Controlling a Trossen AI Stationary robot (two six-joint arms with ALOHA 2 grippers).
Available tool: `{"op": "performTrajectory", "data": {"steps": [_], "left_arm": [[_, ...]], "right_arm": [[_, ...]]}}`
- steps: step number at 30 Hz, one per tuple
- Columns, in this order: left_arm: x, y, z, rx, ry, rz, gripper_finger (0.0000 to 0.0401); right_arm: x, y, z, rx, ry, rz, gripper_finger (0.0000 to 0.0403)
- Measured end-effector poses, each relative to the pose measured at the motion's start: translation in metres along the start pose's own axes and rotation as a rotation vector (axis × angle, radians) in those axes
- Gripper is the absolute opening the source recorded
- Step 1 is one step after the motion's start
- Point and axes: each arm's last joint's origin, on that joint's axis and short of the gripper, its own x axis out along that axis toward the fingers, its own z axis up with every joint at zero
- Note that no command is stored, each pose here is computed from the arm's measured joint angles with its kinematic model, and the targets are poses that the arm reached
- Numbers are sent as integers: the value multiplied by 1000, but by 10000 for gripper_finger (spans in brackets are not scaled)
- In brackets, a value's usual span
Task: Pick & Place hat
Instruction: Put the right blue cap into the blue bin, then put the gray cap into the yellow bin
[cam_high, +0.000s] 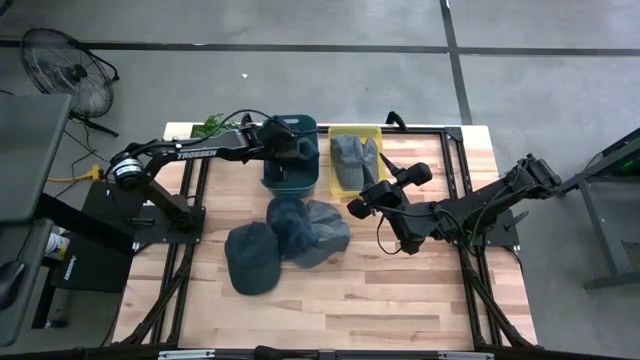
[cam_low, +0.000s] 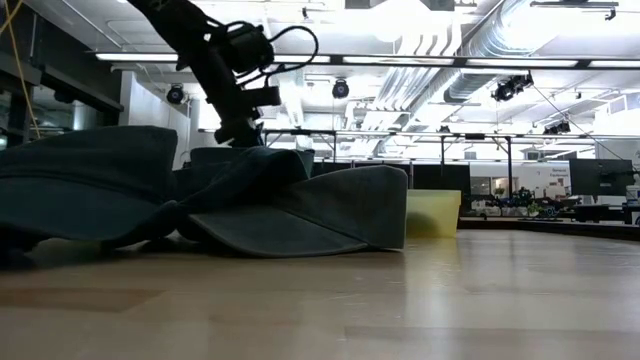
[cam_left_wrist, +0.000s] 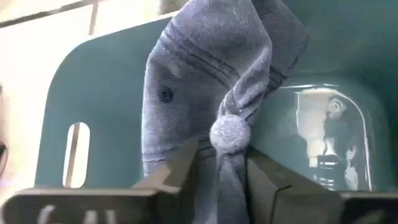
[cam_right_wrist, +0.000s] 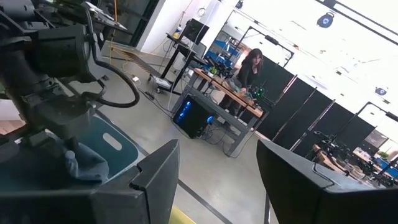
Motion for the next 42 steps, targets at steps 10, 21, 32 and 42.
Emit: {"op": "performTrajectory", "data": {"steps": [10, 21, 32, 42], "left_arm": [[-16, 0, 0, 16, 4, 5, 197], [-48, 14, 21, 44, -5, 5, 226], [-71, 19, 32, -115, -36, -180, 225], [-79, 11, 28, -310, 14, -423, 225]], "right_arm": [[0, 0, 0, 53, 0, 0, 209], [0, 1, -1, 197, 0, 0, 209], [0, 2, -3, 368, 0, 0, 209], [4, 13, -23, 566, 19, 133, 209]]}}
